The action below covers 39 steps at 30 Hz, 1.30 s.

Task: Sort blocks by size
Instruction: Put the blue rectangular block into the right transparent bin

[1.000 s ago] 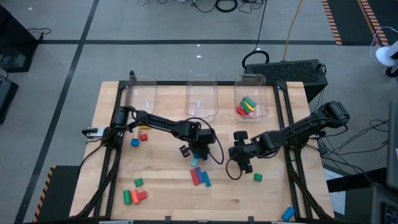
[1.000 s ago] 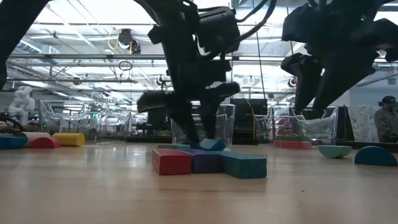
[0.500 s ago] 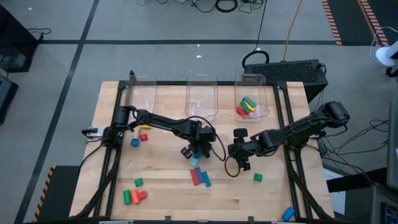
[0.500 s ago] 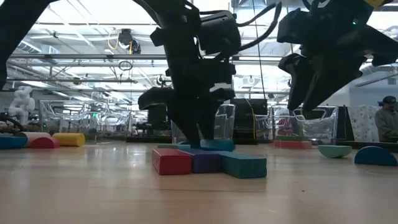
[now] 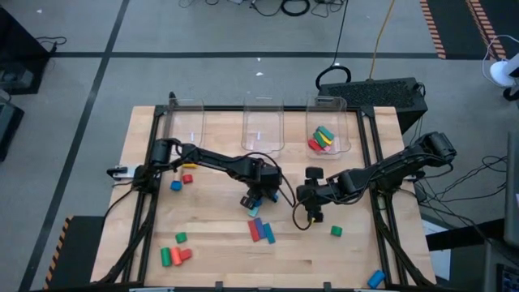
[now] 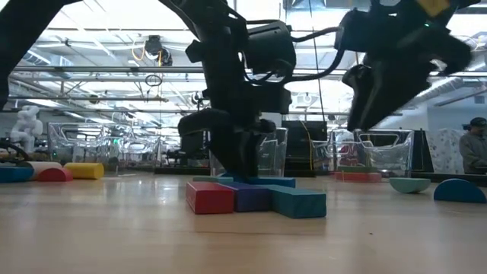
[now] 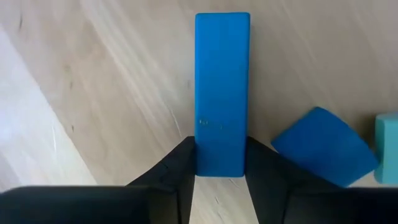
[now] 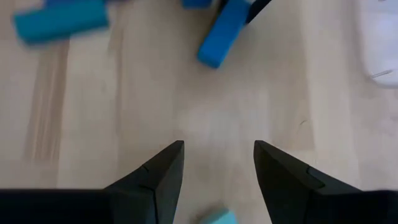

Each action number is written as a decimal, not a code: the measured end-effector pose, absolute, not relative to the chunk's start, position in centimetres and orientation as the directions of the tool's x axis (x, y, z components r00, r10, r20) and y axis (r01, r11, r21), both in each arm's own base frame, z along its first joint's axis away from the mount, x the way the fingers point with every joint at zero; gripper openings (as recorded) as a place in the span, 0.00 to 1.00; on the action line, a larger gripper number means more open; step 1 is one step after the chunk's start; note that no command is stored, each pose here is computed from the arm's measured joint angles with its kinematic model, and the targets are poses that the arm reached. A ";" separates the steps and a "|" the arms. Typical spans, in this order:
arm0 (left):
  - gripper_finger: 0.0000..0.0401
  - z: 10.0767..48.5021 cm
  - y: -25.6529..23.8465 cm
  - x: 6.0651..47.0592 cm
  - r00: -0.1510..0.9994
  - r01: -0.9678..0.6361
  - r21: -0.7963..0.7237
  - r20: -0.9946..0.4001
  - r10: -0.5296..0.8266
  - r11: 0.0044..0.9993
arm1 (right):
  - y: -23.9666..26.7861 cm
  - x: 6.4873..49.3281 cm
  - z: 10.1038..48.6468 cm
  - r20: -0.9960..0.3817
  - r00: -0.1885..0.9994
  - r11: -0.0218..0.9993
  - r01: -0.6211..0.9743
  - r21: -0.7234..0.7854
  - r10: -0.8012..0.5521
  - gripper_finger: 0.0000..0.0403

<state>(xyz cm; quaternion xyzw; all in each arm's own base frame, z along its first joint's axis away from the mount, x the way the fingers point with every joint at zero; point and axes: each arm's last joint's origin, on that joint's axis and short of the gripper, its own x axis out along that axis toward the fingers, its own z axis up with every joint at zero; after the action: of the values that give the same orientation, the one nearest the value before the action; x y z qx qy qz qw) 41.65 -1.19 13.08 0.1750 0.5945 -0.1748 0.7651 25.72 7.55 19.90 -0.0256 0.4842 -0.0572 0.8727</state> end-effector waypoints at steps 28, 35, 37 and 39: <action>0.28 19.2 -2.9 41.6 0.460 0.277 0.116 -0.888 -0.026 0.954 | 8.3 27.0 21.3 -0.630 0.700 0.942 0.234 -0.240 -0.335 0.53; 0.28 20.8 -2.9 41.3 0.499 0.262 0.151 -0.866 0.000 0.953 | 10.3 23.4 24.6 -0.444 0.747 0.860 0.348 -0.373 -0.495 0.52; 0.28 21.5 -2.8 41.3 0.529 0.255 0.161 -0.849 0.002 0.953 | 10.3 22.7 24.9 -0.451 0.749 0.869 0.358 -0.342 -0.486 0.52; 0.28 22.5 -2.8 41.3 0.577 0.246 0.174 -0.816 0.000 0.953 | 10.4 22.3 24.5 -0.456 0.750 0.874 0.360 -0.326 -0.479 0.52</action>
<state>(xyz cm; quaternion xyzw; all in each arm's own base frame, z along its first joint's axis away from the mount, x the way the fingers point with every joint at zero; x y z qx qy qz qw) 41.32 -2.81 22.54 0.1357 0.4542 -0.0702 0.8777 22.28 10.37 24.47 -0.1092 0.2721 -0.2259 0.9290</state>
